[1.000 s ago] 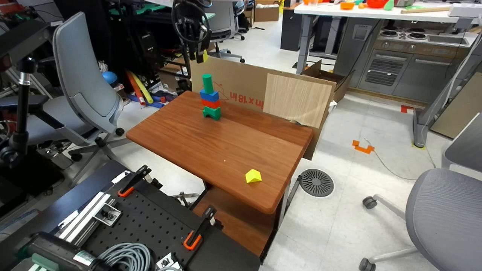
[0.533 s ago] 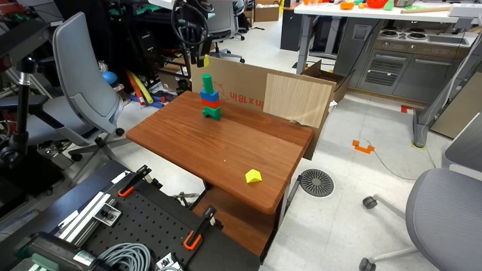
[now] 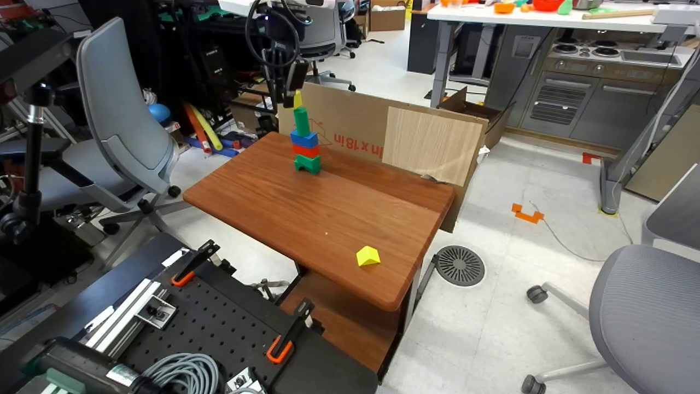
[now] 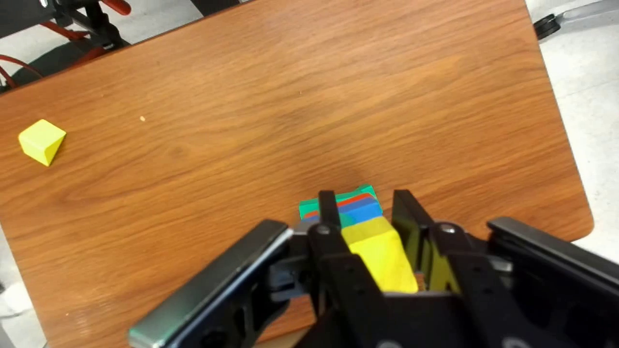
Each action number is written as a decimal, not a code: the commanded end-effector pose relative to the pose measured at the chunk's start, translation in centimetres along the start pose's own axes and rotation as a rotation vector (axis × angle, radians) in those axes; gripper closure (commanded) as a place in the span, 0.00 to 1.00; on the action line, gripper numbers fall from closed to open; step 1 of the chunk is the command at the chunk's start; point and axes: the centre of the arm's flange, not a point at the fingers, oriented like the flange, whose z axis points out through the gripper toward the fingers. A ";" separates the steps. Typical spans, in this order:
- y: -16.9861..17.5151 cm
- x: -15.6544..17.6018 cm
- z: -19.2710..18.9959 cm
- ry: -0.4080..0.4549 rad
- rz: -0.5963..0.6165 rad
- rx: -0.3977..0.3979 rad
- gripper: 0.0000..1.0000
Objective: Stack the yellow block on top of the green toy.
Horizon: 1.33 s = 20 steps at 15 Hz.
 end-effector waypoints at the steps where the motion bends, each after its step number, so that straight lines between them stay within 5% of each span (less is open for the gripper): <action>1: 0.0 0.5 -1.1 -0.040 0.034 0.014 0.92; 15: -0.4 2.4 0.3 -0.008 0.034 -0.001 0.92; 16: -0.5 2.5 0.3 -0.012 0.035 -0.002 0.42; 20: -1.0 1.8 0.2 0.008 0.006 -0.026 0.20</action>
